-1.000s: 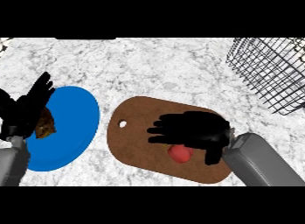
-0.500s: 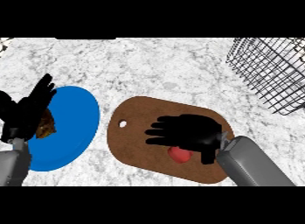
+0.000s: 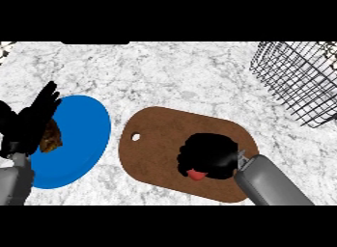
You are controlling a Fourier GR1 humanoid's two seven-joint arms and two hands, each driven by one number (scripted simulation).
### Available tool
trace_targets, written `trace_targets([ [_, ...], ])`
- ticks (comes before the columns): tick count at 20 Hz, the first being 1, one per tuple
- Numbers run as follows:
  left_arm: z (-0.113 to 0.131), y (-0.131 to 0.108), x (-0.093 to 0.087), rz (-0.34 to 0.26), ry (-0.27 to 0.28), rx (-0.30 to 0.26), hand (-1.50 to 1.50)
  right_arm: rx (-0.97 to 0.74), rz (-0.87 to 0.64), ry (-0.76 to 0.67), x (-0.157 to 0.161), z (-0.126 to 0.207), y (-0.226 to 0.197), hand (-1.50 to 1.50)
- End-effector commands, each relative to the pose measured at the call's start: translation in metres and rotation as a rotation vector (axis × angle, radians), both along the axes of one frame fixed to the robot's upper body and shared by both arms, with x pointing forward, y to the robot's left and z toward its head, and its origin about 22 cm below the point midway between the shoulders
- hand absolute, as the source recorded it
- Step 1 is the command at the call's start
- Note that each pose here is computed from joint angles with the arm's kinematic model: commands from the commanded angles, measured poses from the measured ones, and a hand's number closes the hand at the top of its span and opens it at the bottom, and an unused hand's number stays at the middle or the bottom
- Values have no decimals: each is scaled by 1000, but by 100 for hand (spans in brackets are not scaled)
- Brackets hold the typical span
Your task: Pick the bell pepper from the cutting board and place it in the basket
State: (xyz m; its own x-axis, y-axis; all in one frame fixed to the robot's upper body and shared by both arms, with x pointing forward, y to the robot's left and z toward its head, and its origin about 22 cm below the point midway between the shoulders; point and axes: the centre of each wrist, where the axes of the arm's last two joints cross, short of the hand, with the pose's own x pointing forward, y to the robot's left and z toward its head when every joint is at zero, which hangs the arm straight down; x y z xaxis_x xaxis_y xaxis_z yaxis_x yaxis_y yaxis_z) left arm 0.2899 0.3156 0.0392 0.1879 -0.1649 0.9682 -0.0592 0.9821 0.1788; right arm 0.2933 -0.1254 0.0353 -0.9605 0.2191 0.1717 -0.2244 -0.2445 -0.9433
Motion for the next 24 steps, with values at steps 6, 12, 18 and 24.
trace_targets([
  [6,5,8,-4,43,-13,1,0,127,-863,132,27,-18,-29,150],
  [12,1,6,-6,28,-8,-2,0,227,-1412,129,44,-10,-54,150],
  [18,8,-20,6,-85,-33,-11,0,537,-1758,135,72,30,-43,150],
  [24,11,-35,18,-131,-32,-6,0,976,-1776,-107,95,110,14,150],
])
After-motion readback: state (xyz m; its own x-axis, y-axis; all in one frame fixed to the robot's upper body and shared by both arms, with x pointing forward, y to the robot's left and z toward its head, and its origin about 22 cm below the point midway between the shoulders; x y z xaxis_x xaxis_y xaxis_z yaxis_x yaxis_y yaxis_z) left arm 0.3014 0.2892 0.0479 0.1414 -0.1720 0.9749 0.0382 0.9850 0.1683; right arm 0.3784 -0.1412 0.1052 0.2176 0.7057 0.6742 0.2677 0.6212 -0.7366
